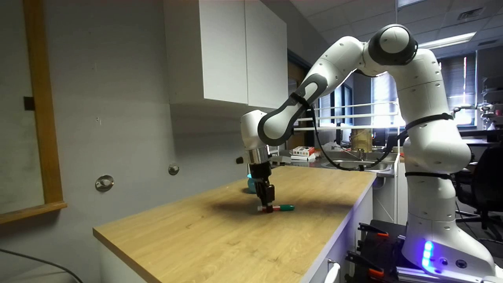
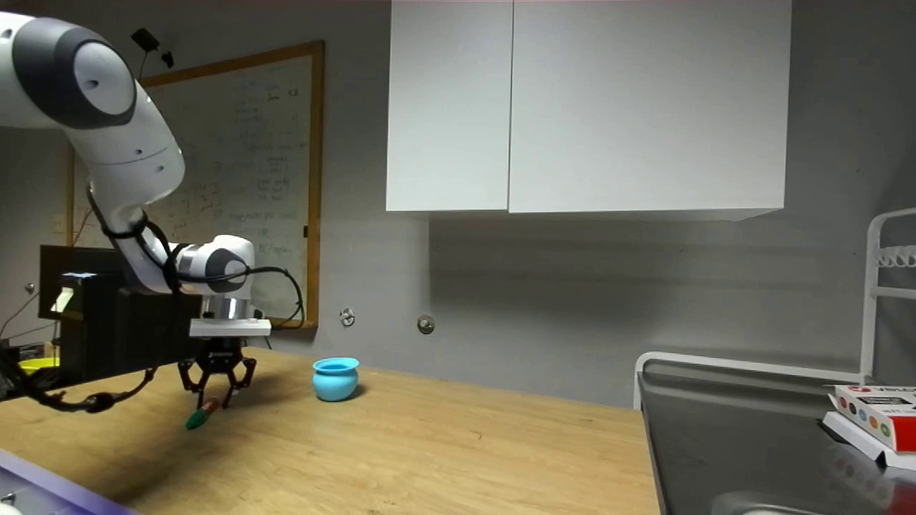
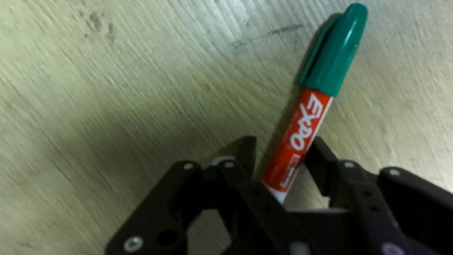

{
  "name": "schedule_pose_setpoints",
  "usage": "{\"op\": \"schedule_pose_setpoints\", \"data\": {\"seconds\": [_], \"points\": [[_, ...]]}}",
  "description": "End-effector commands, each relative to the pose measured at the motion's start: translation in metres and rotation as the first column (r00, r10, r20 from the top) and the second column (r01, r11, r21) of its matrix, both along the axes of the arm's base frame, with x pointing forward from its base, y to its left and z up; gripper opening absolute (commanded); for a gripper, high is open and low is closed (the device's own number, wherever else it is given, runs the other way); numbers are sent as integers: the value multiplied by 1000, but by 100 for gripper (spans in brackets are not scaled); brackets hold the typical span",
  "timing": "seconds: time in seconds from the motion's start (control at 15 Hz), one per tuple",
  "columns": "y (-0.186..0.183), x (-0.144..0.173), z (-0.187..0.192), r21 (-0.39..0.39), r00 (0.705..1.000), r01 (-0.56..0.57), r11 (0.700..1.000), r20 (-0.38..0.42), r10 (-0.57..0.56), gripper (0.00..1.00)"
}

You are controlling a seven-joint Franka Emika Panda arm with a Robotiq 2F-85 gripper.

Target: Put the pen in the blue bowl

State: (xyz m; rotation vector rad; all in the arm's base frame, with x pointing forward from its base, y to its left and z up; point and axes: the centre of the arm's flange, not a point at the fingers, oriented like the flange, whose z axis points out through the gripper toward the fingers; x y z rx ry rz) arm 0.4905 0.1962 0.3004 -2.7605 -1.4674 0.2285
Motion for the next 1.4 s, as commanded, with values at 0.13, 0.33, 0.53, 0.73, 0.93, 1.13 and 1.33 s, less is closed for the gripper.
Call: {"op": "schedule_pose_setpoints", "data": {"seconds": [0.13,0.33,0.53,0.73,0.93,1.13,1.33], "points": [[1,2,8,-56,1000,6,998,30,-4,11],[-1,0,19,-114,995,42,993,92,-32,15],[-3,1,35,-156,979,114,981,183,-85,15],[-5,2,60,-142,933,235,962,312,-181,15],[-10,7,93,-80,862,347,934,421,-284,15],[-20,11,125,-10,766,450,893,518,-380,15],[-35,19,155,69,652,536,841,599,-465,15]]}}
